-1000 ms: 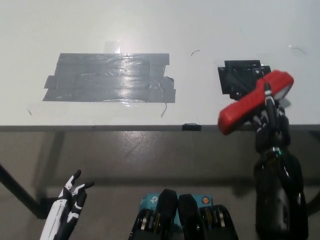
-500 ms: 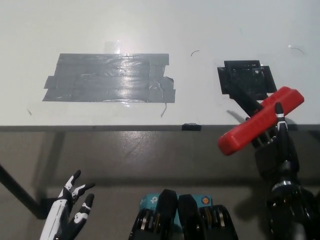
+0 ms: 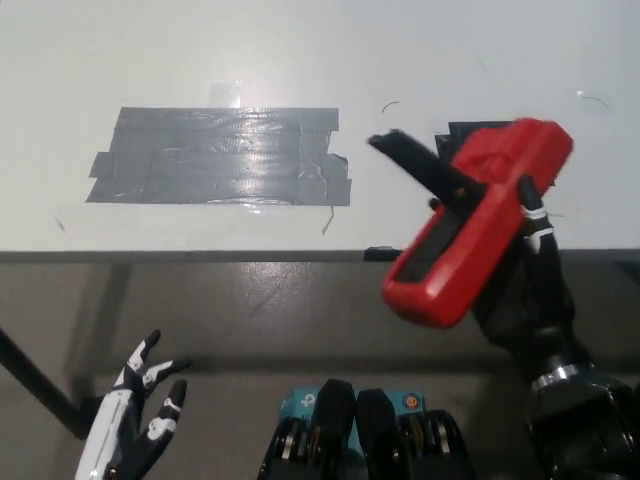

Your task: The robot first picks the multimeter with right hand and then unfolds the black stand on the back of it using left hand

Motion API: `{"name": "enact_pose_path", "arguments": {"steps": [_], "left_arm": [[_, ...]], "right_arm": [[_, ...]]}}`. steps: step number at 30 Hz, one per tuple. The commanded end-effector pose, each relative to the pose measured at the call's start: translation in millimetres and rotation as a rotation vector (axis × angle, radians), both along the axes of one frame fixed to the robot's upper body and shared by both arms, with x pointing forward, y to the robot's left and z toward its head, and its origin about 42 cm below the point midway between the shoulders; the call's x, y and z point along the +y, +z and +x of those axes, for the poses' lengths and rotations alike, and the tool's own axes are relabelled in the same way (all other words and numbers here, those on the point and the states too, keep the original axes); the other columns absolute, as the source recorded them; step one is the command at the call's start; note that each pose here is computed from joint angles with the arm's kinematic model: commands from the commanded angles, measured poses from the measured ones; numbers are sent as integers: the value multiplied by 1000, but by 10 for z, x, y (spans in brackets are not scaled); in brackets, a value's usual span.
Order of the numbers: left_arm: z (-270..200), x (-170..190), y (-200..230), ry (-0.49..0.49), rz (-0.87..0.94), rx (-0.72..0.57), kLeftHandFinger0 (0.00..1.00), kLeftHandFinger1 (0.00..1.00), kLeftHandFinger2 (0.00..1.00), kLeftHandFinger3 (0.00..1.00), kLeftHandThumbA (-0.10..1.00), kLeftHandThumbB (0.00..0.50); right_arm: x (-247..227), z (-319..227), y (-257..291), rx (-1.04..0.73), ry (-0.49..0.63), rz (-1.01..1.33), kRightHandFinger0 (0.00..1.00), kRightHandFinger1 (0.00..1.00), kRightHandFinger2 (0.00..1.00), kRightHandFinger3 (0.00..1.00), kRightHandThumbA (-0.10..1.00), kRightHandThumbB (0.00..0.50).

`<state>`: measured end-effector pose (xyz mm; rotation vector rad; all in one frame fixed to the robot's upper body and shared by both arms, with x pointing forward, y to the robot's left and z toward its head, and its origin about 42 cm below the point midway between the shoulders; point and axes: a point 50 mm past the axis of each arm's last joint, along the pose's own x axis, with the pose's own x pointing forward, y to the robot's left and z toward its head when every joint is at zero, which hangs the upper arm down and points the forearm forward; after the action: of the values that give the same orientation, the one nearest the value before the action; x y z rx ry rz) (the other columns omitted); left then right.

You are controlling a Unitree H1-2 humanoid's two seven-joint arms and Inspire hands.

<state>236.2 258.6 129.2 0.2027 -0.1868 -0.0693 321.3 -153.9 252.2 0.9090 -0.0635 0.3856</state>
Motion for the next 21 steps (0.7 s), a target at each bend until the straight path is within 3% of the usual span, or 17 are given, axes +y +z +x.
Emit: {"name": "enact_pose_path", "arguments": {"steps": [1,3,4,5,7,9,11,13,14,15,16,18,21], "left_arm": [[-83,-284,986,-93,-94,-359,970,870,735,1000,717,9],[-137,-361,1211,-106,-82,-462,1000,901,753,1000,788,21],[-180,-411,1373,-129,-82,-546,1000,955,762,1000,820,52],[-186,-421,1405,-134,-85,-561,1000,971,764,1000,826,54],[-263,-470,1580,-168,-102,-648,1000,960,780,1000,822,105],[-310,-512,1718,-175,-91,-720,1000,912,782,1000,820,108],[-371,-576,1910,-214,-95,-806,1000,922,832,1000,791,90],[-431,-629,2078,-173,-31,-925,1000,919,870,1000,830,90],[-451,-681,2161,-165,-24,-983,1000,976,965,1000,841,98],[-458,-721,2214,-174,-37,-1015,1000,996,994,1000,830,100],[-456,-752,2268,-199,-40,-1034,1000,1000,1000,1000,847,123],[-439,-838,2400,-254,-40,-1096,1000,1000,1000,1000,897,220],[-450,-958,2532,-292,-9,-1170,1000,1000,1000,1000,953,295]], "right_arm": [[305,-300,864,-516,494,184,0,0,0,30,-100,211],[306,-272,841,-496,480,186,0,0,0,7,-100,188],[301,-246,810,-478,475,193,0,0,0,0,-100,174],[297,-239,806,-476,476,194,0,0,0,0,-100,168],[297,-195,764,-444,483,200,0,0,22,16,-100,153],[279,-166,757,-436,474,206,0,0,173,81,-100,145],[261,-150,775,-440,467,212,0,46,426,225,-100,136],[244,-159,787,-442,452,203,0,7,432,362,-100,135],[236,-159,780,-443,451,200,0,6,465,446,-100,136],[232,-158,775,-444,452,202,0,18,501,518,-100,134],[229,-163,769,-438,453,206,0,24,501,519,-100,141],[225,-169,760,-430,450,214,0,34,527,564,-100,141],[198,-192,741,-427,427,203,0,78,578,568,-100,148]]}}
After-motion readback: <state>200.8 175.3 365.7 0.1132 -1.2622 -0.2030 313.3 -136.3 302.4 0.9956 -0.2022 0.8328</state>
